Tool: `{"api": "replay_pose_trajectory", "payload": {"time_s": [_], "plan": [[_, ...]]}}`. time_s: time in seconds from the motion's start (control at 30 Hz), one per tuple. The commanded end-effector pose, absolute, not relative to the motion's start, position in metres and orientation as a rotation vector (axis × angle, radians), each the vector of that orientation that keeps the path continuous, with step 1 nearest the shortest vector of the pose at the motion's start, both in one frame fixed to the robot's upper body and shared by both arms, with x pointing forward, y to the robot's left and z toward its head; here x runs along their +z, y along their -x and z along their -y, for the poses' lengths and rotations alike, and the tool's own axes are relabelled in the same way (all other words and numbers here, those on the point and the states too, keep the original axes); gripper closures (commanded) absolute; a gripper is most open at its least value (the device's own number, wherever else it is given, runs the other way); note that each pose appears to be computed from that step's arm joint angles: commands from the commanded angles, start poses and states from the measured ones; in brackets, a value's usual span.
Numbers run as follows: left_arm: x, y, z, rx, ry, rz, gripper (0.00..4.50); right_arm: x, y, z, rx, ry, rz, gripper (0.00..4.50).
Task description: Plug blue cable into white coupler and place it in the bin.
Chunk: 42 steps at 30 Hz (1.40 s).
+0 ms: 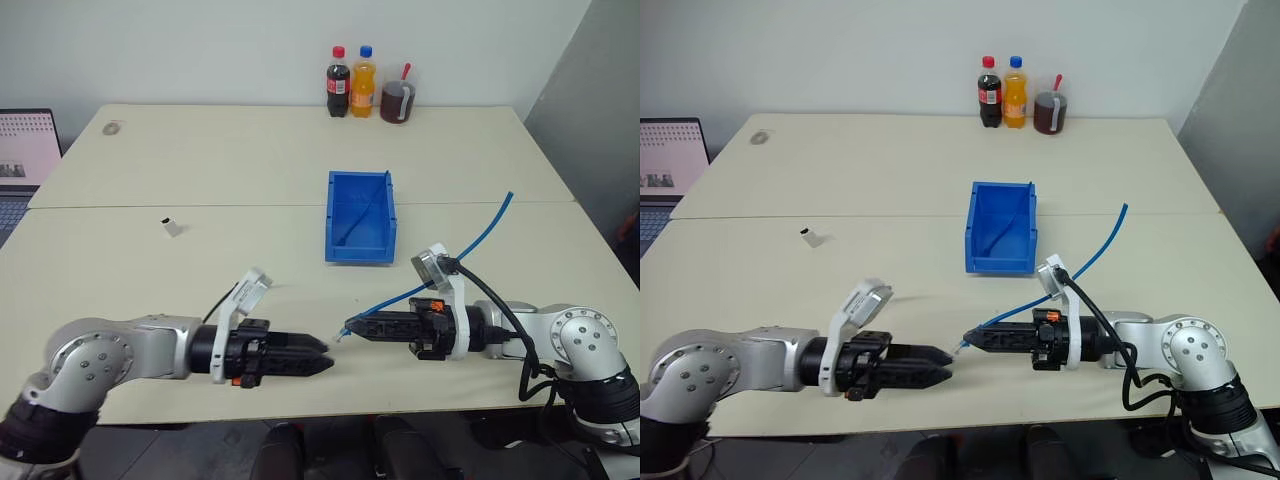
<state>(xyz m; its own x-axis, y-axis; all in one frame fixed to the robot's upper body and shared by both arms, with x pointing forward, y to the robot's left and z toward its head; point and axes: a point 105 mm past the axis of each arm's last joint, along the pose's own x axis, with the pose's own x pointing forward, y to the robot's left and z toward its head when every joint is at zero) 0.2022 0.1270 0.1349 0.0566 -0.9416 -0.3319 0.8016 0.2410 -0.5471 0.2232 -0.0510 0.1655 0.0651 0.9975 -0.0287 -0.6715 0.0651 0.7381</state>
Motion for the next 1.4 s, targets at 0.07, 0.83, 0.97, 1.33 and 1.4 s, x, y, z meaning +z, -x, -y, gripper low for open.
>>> {"api": "replay_pose_trajectory", "payload": {"time_s": [0.07,0.83,0.97,1.33,1.4], "plan": [[0.119,-0.231,-0.158,-1.155,-0.042,-0.586,1.10,0.174,-0.237,0.051,1.379,-0.587,-0.536,4.29],[0.122,-0.355,-0.306,0.438,-0.065,-0.066,0.00,0.189,-0.290,0.033,1.322,-0.485,-0.361,4.31],[0.112,-0.381,-0.303,0.445,-0.028,-0.068,0.00,0.187,-0.301,0.037,1.253,-0.498,-0.352,4.31],[0.116,-0.422,-0.295,0.449,-0.031,-0.033,0.00,0.192,-0.308,0.044,1.168,-0.501,-0.320,4.31],[0.114,-0.424,-0.300,0.468,-0.011,-0.045,0.00,0.191,-0.308,0.047,1.157,-0.498,-0.321,4.31]]}}
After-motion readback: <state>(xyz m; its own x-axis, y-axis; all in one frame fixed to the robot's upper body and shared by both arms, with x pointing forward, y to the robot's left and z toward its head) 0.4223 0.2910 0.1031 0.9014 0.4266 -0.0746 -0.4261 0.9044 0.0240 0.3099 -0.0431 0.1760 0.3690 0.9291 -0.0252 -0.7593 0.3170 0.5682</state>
